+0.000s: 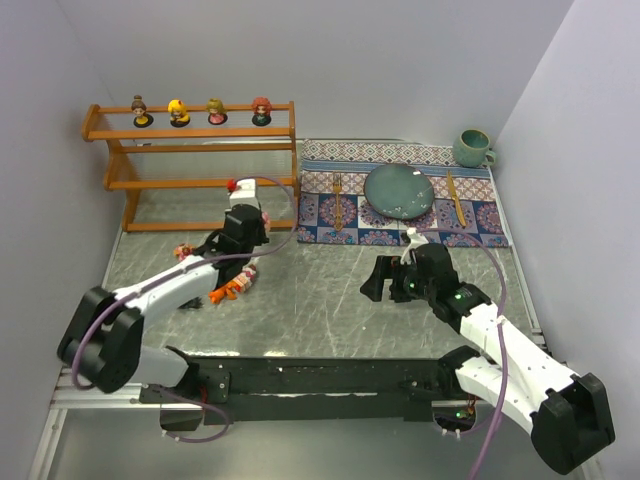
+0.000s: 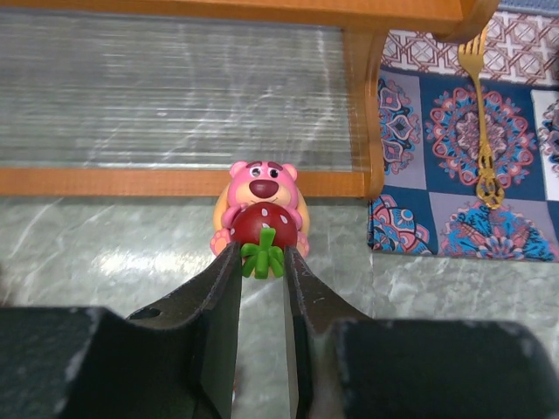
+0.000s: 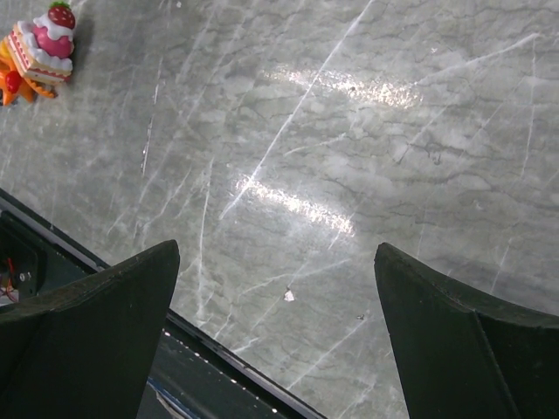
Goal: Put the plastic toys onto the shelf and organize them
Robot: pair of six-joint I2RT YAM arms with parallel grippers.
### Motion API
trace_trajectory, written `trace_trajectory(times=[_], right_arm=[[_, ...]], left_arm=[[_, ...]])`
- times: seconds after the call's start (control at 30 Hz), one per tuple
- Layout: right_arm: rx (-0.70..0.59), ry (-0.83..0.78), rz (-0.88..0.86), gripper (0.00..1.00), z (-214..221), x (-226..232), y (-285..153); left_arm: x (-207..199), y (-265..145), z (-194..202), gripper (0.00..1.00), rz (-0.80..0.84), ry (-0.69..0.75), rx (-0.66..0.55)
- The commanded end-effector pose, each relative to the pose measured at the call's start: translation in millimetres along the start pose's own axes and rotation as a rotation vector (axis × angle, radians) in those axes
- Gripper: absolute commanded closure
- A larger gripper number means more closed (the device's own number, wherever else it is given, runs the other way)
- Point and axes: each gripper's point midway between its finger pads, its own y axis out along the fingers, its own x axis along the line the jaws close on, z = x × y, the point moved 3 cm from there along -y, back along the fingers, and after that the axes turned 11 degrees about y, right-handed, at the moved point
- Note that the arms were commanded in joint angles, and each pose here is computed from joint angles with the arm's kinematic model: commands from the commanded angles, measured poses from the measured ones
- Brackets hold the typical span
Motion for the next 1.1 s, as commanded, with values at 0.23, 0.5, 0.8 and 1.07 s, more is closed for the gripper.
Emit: trace_trajectory(times=[0.23,0.5,0.8,1.07], right_arm=[[-0.06,-0.038,0.022,0.0,-21,8,-4],[-0.059,-0.039,0.035,0.0,-23,7,-2],[-0.061,-0.055,0.022,0.0,-24,8,2],[-0.066,-0.075,0.017,0.0,-25,8,1]], left_arm=[[-25,36,-42,0.99,0.062,-0.013,-0.153],[-14,45,-41,0.99,0.027,-0.02,-0.144],[46,34,-36,0.99,-0.045,-0.042,-0.135],[93,19,-35,0.99,-0.065,0.002,-0.134]])
